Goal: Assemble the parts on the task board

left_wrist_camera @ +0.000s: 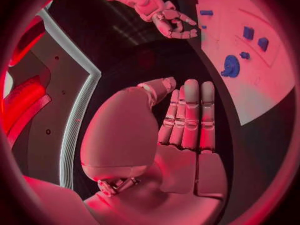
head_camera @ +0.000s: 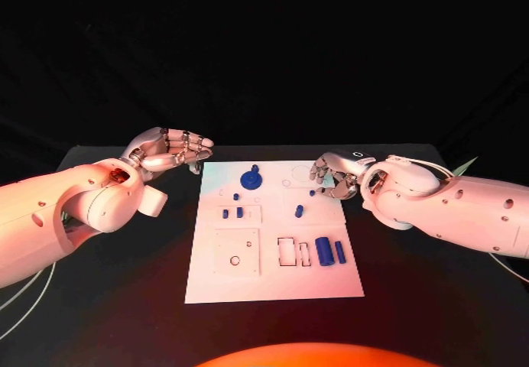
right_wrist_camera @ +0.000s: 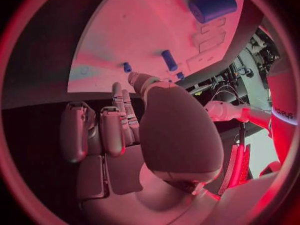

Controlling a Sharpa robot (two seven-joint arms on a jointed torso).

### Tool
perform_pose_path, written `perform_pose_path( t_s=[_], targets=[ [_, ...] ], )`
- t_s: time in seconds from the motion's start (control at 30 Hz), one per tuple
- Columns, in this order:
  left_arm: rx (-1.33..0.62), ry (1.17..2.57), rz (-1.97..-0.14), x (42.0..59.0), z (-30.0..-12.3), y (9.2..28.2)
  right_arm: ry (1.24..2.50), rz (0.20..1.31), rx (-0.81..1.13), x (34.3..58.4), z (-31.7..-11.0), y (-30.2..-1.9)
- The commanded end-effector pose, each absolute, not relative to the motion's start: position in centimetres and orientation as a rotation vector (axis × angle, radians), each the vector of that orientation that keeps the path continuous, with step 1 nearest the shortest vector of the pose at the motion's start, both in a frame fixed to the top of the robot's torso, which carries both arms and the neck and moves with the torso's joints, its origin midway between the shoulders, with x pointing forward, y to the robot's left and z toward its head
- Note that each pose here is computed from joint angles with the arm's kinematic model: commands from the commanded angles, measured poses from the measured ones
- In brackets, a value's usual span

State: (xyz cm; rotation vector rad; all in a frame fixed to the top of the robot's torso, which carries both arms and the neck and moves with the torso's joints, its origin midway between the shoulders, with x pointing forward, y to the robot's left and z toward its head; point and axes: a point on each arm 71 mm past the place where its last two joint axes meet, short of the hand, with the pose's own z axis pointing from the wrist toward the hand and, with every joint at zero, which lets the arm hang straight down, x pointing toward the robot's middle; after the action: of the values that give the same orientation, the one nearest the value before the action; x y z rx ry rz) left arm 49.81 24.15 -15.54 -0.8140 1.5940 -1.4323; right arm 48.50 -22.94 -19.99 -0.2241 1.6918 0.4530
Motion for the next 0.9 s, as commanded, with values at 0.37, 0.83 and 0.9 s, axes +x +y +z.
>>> perform_pose_path(
  t_s=[0.37, 0.83, 0.9],
  targets=[
    [-0.907, 1.498, -1.561, 49.4, -14.9, 24.6, 1.714, 0.365, -0.309, 48.6, -21.1, -22.3],
    [-0.916, 1.503, -1.553, 49.5, -15.0, 24.7, 1.726, 0.388, -0.313, 48.5, -22.2, -21.3],
    [-0.916, 1.503, -1.553, 49.5, -15.0, 24.7, 1.727, 0.389, -0.314, 48.5, -22.2, -21.2]
  ],
)
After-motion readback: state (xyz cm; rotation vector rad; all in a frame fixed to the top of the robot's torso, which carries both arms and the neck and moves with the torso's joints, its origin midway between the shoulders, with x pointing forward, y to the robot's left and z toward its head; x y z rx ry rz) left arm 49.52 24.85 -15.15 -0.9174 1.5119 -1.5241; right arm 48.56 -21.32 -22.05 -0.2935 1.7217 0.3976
